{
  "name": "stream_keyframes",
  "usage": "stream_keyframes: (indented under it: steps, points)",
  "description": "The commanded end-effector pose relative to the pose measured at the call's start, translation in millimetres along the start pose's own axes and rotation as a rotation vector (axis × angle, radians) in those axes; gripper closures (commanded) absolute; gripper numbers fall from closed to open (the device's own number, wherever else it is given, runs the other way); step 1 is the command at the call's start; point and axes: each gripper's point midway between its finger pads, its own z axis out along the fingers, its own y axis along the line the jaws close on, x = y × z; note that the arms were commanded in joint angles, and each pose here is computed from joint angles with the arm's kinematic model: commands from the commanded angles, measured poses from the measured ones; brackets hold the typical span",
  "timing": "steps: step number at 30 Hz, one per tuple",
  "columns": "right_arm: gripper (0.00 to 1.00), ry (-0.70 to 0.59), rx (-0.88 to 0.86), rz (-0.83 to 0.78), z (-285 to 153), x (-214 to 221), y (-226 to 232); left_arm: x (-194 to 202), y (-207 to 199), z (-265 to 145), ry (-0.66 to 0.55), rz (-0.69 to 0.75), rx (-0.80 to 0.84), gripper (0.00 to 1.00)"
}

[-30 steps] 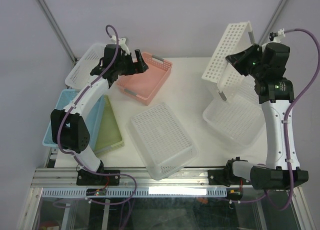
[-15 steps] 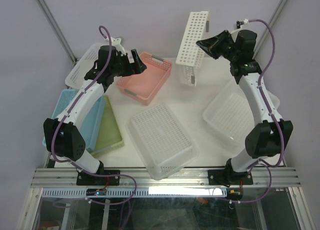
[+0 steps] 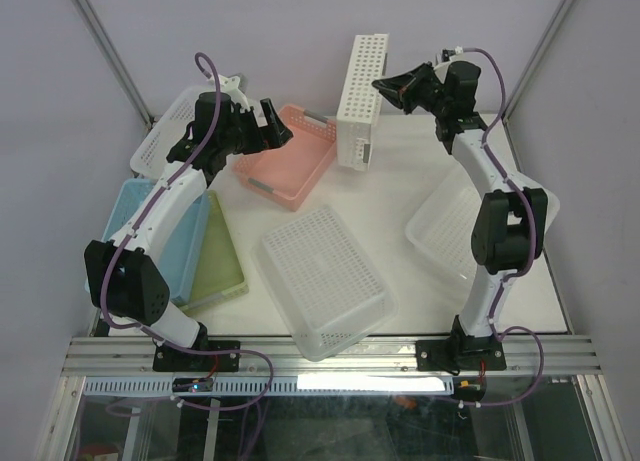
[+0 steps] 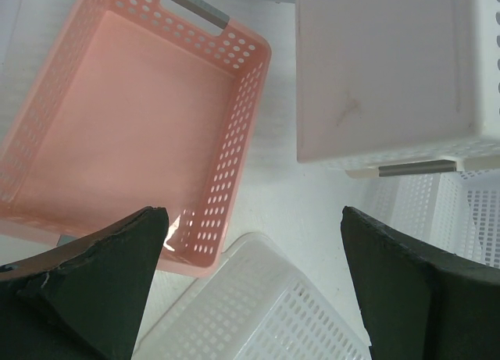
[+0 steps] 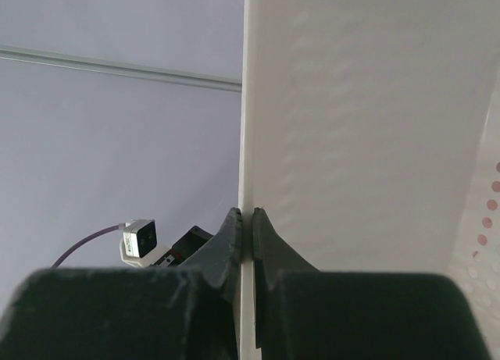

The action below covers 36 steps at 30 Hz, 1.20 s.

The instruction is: Turn the large container upside down

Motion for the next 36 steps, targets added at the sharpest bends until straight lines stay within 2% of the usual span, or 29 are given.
stream_keyframes:
  steps: [1,11,18,21,26,36]
  points:
    - [1.00,0.000,-0.142,-0.056,-15.0,-5.8,37.7,-23.0,-18.0,-15.3,-0.081,0.022,0.037,0.01]
    - [1.00,0.013,-0.031,-0.007,-23.4,5.9,-25.7,-19.9,-19.1,-8.4,-0.061,0.015,0.051,0.01]
    - [1.00,0.147,-0.142,0.082,-11.6,38.0,-12.7,-19.2,-19.1,-9.3,-0.061,0.012,0.051,0.01]
    - [1.00,0.159,-0.173,0.131,-16.9,38.8,-17.4,-18.5,-18.8,-9.8,-0.060,0.011,0.051,0.01]
    - [1.00,0.113,-0.095,0.168,-37.0,24.9,-59.3,-17.8,-18.9,-12.0,-0.061,0.015,0.052,0.01]
    - [1.00,0.134,0.064,0.185,-66.4,21.3,-117.7,-15.3,-19.5,-10.3,-0.051,0.007,0.058,0.01]
